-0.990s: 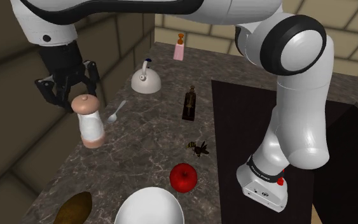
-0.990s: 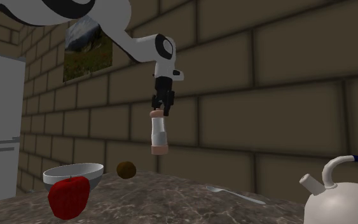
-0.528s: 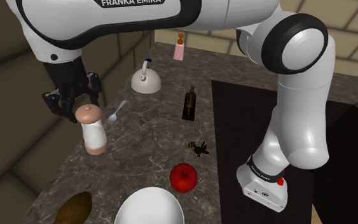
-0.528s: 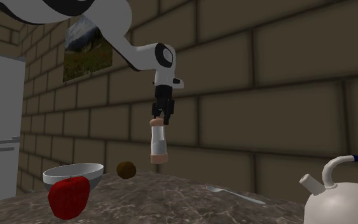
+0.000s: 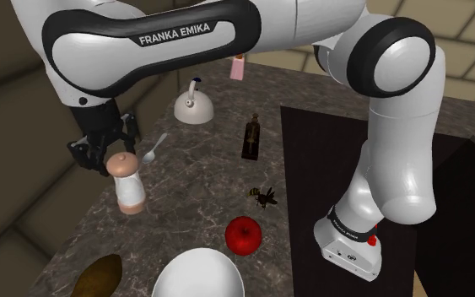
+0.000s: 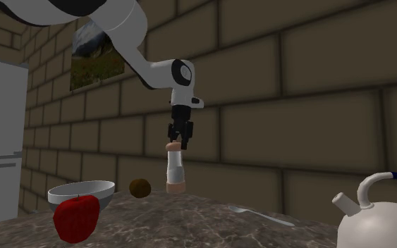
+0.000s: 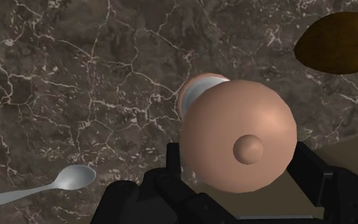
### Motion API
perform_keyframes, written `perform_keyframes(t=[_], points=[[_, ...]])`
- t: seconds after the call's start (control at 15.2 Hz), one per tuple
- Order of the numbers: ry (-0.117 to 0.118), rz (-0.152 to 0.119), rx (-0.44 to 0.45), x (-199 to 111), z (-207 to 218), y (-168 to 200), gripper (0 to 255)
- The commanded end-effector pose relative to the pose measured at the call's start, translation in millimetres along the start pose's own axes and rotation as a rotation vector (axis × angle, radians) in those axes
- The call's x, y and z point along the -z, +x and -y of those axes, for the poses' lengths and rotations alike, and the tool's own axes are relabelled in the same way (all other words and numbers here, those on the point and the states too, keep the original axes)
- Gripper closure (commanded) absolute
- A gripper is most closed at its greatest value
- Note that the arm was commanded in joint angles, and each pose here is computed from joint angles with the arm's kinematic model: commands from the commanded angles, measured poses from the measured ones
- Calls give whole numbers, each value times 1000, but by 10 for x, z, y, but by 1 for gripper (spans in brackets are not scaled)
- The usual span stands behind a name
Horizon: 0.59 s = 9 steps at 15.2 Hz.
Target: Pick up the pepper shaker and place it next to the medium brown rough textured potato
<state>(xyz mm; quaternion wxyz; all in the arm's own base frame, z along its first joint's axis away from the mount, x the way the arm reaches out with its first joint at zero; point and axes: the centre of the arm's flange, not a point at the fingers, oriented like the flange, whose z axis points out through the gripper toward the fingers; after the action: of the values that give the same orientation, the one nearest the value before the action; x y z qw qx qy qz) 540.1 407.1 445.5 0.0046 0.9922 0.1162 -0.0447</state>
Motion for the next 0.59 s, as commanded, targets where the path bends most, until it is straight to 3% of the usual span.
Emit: perform_keyframes(t=[0.0,0.33,0.53], points=[[0,-1,0,-102,8,16,255],[0,-1,0,-383,8,42,255],[0,-1,0,-383,8,42,255]])
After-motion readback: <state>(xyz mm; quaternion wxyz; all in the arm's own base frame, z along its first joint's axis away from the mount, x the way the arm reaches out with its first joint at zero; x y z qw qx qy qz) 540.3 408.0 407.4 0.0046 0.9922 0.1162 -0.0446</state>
